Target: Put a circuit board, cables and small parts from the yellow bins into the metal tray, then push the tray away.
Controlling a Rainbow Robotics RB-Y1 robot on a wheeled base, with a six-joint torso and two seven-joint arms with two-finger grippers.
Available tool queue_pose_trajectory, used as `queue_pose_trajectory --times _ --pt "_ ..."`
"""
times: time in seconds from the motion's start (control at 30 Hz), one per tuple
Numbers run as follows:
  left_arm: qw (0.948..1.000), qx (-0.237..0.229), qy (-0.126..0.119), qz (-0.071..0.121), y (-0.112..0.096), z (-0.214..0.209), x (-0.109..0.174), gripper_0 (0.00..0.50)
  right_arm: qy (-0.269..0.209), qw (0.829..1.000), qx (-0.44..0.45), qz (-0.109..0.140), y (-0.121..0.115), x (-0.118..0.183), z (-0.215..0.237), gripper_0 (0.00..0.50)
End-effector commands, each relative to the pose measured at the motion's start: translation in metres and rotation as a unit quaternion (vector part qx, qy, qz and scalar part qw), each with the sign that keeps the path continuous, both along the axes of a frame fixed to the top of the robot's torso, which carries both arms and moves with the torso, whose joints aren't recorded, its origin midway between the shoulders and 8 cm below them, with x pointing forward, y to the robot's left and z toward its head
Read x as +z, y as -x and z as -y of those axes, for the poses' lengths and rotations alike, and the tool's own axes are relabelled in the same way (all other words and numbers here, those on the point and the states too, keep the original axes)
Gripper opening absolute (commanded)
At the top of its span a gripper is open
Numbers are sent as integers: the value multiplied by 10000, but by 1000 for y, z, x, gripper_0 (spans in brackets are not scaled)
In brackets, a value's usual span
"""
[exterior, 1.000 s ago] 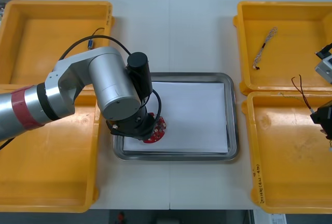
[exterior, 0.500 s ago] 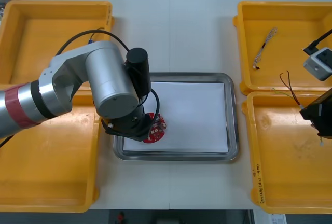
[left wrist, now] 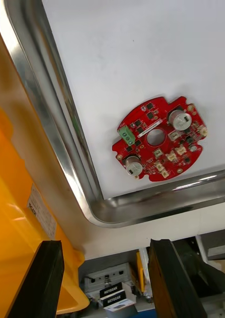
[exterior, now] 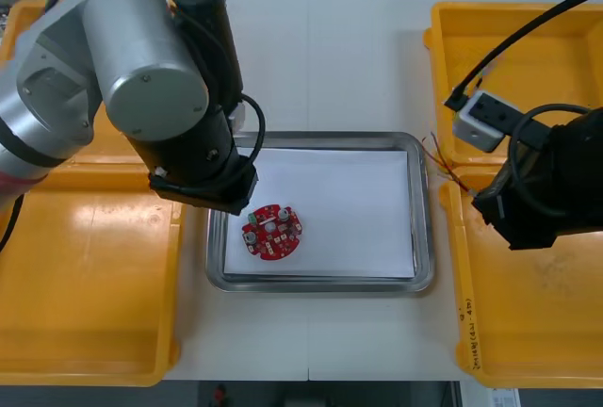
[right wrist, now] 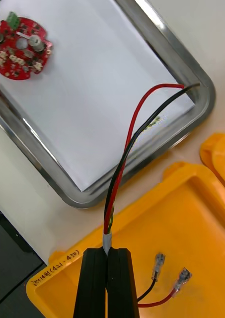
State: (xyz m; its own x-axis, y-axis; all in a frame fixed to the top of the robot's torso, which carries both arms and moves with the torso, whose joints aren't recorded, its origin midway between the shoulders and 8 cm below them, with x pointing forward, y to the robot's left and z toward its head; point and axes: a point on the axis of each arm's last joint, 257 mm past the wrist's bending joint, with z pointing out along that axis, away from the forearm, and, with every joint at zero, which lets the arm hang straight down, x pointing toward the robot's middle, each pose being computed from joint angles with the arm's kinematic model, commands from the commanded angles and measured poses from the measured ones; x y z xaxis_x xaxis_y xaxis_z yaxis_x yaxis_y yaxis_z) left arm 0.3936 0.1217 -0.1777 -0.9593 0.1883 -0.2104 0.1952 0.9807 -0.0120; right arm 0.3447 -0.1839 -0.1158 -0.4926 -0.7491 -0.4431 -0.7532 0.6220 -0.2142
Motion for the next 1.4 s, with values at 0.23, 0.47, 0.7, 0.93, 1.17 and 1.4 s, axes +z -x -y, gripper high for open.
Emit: queue_pose_trajectory --times 0.23,0.47,0.7,0.93,1.17,1.4 --pt "9979 149 423 478 -39 -5 69 500 791 9829 1599 457 -11 -3 -71 0" --pt "9933 694 649 660 -66 -26 88 500 1220 9692 2070 548 -17 -23 -84 0" --pt "9849 1389 541 877 -96 -64 96 500 1580 9598 2274 456 -23 -57 -88 0" --pt "9755 1929 615 856 -117 -92 108 500 1611 9586 2279 573 -39 -84 -101 0" --pt "9692 2253 662 738 -128 -116 110 500 1598 9597 2252 517 -55 -121 -108 0" --pt "9702 2275 522 644 -130 -139 104 500 1550 9622 2215 328 -59 -149 -112 0"
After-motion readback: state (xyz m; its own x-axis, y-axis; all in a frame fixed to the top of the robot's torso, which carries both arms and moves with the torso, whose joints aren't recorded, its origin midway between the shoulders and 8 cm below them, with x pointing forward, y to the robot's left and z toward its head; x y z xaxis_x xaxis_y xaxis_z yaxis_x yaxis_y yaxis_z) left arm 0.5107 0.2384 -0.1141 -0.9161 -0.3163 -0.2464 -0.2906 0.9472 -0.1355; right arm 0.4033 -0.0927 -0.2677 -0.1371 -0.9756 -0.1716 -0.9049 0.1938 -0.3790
